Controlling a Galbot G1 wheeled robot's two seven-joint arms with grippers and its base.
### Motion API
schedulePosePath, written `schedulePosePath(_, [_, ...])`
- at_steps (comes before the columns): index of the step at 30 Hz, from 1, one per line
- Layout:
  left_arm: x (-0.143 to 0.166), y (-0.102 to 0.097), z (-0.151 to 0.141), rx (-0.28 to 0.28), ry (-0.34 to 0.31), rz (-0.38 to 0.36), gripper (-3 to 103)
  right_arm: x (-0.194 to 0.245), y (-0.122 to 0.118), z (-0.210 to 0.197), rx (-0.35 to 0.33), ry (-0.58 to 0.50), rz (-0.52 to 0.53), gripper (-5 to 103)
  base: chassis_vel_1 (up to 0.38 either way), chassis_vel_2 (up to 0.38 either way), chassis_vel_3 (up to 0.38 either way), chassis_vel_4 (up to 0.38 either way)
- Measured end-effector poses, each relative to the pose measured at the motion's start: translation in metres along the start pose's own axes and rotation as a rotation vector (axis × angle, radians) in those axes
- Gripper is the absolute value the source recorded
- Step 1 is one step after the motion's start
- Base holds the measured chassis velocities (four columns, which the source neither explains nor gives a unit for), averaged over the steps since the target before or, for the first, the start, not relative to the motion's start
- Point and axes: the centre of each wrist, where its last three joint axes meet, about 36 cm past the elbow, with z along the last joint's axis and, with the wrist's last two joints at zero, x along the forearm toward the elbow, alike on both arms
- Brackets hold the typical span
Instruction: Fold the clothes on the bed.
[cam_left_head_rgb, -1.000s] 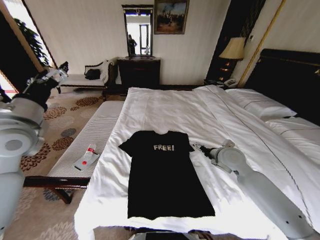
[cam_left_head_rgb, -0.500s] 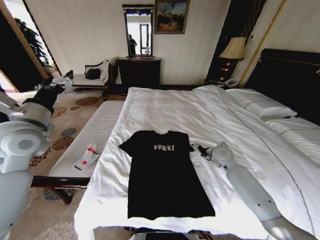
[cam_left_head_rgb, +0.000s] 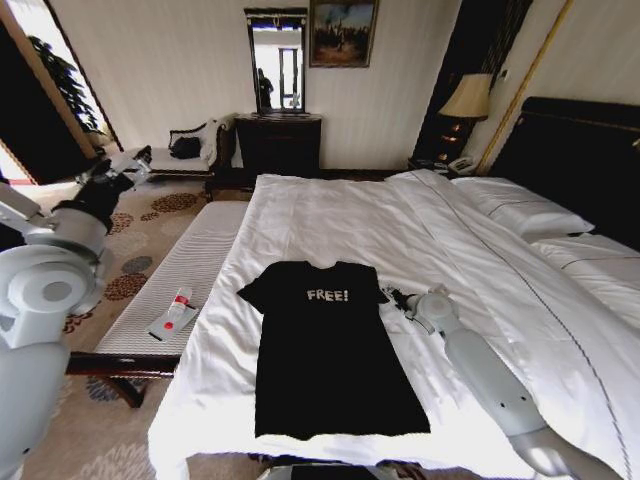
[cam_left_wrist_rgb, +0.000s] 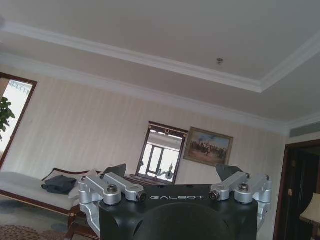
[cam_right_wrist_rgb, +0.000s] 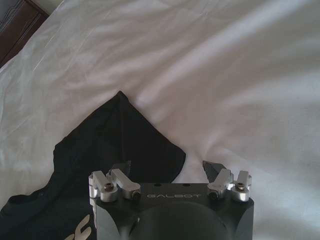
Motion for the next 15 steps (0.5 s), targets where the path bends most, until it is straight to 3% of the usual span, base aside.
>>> schedulePosePath(12, [0.005,-0.004,0.002,-0.002,0.006,0.009,100,-0.012,0.001,0.005,0.005,-0.009,0.019,87,0.0,0.0,0.0,0.0])
schedulePosePath(14, [0.006,-0.005,0.002,-0.001,0.008,0.01,100,-0.018,-0.001,0.006,0.009,-0.017,0.031,86,0.0,0.0,0.0,0.0])
schedulePosePath(15, [0.006,-0.005,0.002,0.0,0.008,0.009,100,-0.019,-0.001,0.006,0.011,-0.019,0.032,75,0.0,0.0,0.0,0.0])
